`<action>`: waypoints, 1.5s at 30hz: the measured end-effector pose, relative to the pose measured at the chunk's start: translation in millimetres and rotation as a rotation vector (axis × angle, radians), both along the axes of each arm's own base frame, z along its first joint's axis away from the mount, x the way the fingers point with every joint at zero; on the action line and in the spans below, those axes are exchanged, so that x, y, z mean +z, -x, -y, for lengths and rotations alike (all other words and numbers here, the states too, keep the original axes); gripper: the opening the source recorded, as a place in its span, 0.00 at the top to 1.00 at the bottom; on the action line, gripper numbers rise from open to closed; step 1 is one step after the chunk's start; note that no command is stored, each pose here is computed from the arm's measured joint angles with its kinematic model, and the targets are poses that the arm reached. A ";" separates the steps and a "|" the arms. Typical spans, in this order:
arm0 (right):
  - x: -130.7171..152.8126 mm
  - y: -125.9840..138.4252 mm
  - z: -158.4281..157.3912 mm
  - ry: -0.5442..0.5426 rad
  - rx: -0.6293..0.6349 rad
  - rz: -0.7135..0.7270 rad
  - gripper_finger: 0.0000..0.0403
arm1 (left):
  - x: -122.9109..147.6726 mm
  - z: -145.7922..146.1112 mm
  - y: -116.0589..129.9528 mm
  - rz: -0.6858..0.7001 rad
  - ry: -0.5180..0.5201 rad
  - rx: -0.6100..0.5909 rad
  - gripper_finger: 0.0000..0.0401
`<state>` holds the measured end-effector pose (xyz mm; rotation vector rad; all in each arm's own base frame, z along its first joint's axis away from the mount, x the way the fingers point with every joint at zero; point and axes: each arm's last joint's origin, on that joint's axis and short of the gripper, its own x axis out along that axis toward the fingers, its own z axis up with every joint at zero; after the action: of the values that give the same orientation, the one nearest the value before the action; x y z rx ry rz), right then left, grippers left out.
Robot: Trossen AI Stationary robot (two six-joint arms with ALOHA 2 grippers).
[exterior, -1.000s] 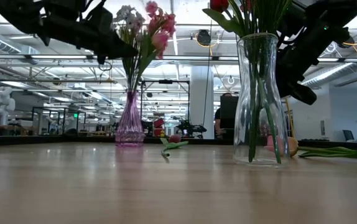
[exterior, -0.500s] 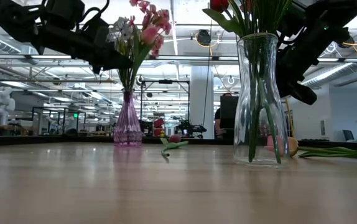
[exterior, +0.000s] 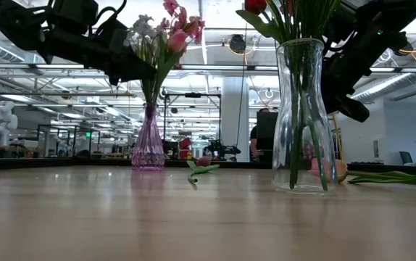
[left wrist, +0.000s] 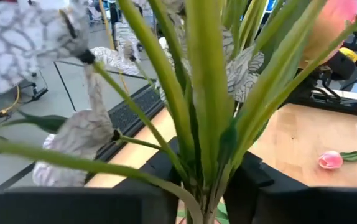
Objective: Sort flowers into vase by color
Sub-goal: Put the white flowers into the light violet flower vase, then put the dark red tulip into the transparent flower vase
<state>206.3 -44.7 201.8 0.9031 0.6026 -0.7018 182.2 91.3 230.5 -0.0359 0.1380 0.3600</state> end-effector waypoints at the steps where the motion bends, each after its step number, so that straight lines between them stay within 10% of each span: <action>1: 0.0 0.0 0.0 0.000 0.000 0.000 1.00 | 0.0 0.0 0.0 0.001 0.001 -0.002 0.73; 15: 0.0 0.0 0.0 0.000 0.000 0.000 1.00 | 2.3 1.3 -1.7 -0.027 0.077 -0.059 0.47; 34: 0.3 0.0 0.7 0.012 -0.024 0.002 1.00 | 68.0 18.1 42.3 -0.263 0.015 0.099 0.46; 45: 26.0 -26.2 11.1 0.212 -0.014 0.200 1.00 | 57.3 31.8 68.6 -0.353 0.140 0.118 0.46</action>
<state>232.5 -55.7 227.8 0.7696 0.3379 -0.6650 113.6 59.5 287.8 -0.1190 0.5123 0.4726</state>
